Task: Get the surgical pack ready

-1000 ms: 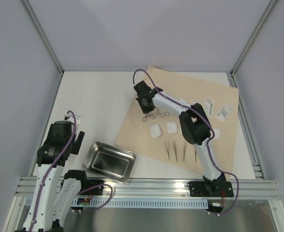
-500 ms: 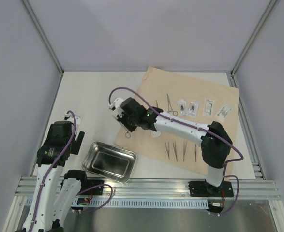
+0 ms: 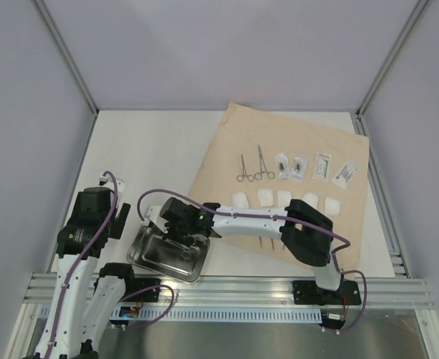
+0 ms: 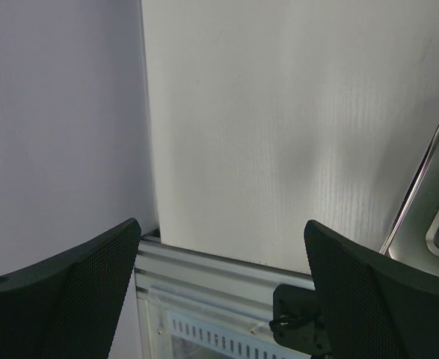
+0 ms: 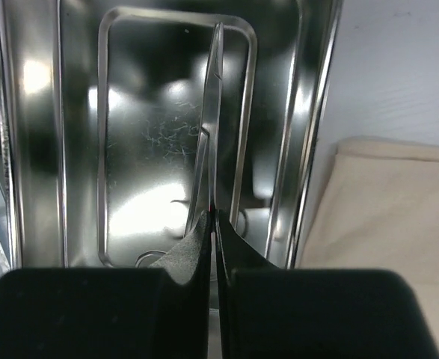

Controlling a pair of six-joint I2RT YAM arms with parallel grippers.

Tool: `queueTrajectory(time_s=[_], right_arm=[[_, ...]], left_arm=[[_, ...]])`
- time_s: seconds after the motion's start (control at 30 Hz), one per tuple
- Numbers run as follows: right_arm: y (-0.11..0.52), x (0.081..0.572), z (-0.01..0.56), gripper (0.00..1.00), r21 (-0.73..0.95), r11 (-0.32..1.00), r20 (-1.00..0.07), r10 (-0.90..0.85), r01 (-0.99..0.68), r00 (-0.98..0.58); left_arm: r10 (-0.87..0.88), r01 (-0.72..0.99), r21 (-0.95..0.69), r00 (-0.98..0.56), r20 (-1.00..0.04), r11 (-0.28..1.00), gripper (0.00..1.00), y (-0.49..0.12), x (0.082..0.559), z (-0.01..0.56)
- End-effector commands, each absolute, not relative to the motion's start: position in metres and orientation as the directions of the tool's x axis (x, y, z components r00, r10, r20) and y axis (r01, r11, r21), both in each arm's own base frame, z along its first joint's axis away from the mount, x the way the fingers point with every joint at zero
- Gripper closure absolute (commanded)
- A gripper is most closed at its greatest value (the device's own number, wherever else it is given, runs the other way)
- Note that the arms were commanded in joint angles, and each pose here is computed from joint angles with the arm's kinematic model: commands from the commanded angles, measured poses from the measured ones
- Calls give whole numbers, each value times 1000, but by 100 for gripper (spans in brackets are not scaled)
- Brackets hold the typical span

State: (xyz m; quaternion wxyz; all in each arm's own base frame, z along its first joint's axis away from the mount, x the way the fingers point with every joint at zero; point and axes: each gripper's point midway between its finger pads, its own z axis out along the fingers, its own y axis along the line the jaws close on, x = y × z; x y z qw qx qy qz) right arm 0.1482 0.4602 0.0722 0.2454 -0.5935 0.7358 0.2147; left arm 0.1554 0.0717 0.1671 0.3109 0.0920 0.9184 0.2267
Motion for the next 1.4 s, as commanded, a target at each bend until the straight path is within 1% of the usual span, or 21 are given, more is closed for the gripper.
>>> queueTrajectory(time_s=[0.0, 0.23, 0.4, 0.73, 0.83, 0.87, 0.93, 0.97, 1.07, 1.23, 1.37], right_arm=[[478, 141, 68, 99, 13, 194, -630, -761, -981, -159], [476, 131, 47, 100, 3, 220, -587, -789, -975, -180], [476, 116, 37, 99, 5, 193, -568, -807, -981, -162], [480, 119, 29, 100, 1, 213, -556, -812, -977, -177], [482, 119, 32, 96, 1, 214, -556, -812, -977, -179], [481, 119, 32, 93, 4, 215, -555, -812, -977, -181], [481, 119, 36, 89, 3, 215, -563, -807, -977, -179], [482, 119, 41, 85, 3, 215, -571, -801, -977, -178], [484, 119, 50, 81, 5, 210, -584, -793, -978, -173], [488, 120, 79, 80, 7, 219, -629, -758, -976, -175], [484, 130, 127, 79, 7, 261, -700, -688, -965, -191]], left_arm=[[291, -6, 469, -778, -557, 883, 0, 73, 158, 170], [291, -7, 469, -777, -559, 883, 0, 73, 157, 171], [292, -6, 470, -777, -558, 883, 0, 73, 157, 170], [291, -9, 468, -772, -565, 884, 0, 72, 157, 172], [292, -9, 470, -772, -564, 883, 0, 73, 157, 172], [292, -9, 469, -771, -566, 883, 0, 73, 157, 172], [291, -11, 468, -770, -567, 884, 0, 72, 157, 172], [292, -10, 468, -770, -567, 883, 0, 73, 157, 172], [295, -6, 468, -770, -566, 884, 0, 72, 158, 172], [295, -5, 472, -775, -559, 882, 0, 73, 159, 170], [293, -5, 472, -778, -556, 882, 0, 73, 158, 170]])
